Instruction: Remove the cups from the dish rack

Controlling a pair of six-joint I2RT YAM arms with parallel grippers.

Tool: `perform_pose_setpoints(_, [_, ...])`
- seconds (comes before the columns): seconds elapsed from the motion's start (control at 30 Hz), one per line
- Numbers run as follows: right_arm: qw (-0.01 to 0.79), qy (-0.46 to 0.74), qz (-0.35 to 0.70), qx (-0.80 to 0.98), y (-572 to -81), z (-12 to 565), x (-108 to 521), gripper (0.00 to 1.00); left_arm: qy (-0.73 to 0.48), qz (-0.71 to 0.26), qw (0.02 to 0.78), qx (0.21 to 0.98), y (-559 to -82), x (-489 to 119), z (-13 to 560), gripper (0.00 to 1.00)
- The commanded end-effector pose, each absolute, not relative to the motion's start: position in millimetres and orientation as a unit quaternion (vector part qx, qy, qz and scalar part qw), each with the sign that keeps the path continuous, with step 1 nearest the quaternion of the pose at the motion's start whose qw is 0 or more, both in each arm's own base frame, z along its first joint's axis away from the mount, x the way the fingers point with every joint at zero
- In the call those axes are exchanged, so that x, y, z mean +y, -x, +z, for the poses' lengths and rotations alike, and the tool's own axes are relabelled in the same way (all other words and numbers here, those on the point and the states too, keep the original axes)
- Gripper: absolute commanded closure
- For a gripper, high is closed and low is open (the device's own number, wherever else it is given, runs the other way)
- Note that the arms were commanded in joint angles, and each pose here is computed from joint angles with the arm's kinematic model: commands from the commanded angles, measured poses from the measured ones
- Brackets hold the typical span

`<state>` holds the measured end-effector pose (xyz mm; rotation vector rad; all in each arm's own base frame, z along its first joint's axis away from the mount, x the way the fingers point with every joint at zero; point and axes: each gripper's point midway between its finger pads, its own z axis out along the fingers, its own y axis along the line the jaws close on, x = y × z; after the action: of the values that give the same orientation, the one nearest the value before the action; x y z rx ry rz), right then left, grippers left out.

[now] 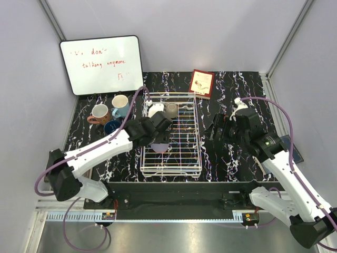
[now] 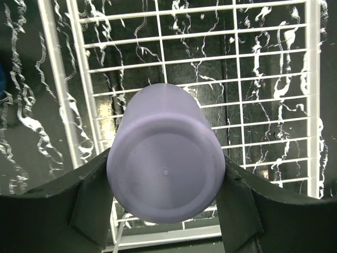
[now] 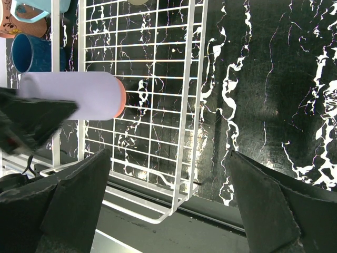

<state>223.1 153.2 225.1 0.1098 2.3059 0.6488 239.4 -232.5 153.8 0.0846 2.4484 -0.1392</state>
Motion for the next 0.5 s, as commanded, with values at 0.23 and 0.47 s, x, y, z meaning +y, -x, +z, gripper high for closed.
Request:
perform_pose_setpoints(0.23, [0.373,-0.051,0.261,0.889,-227.9,234.2,155.7,0.00,-0.012,-0.162,0.494,0.854,-254.6,-227.0,348.7,1.00])
perform_pose_setpoints(0.47, [0.381,-0.056,0.289,0.876,-229.6,250.1,163.6,0.00,-0.003,-0.326,0.532,0.781,-235.9,-242.7,393.7,1.00])
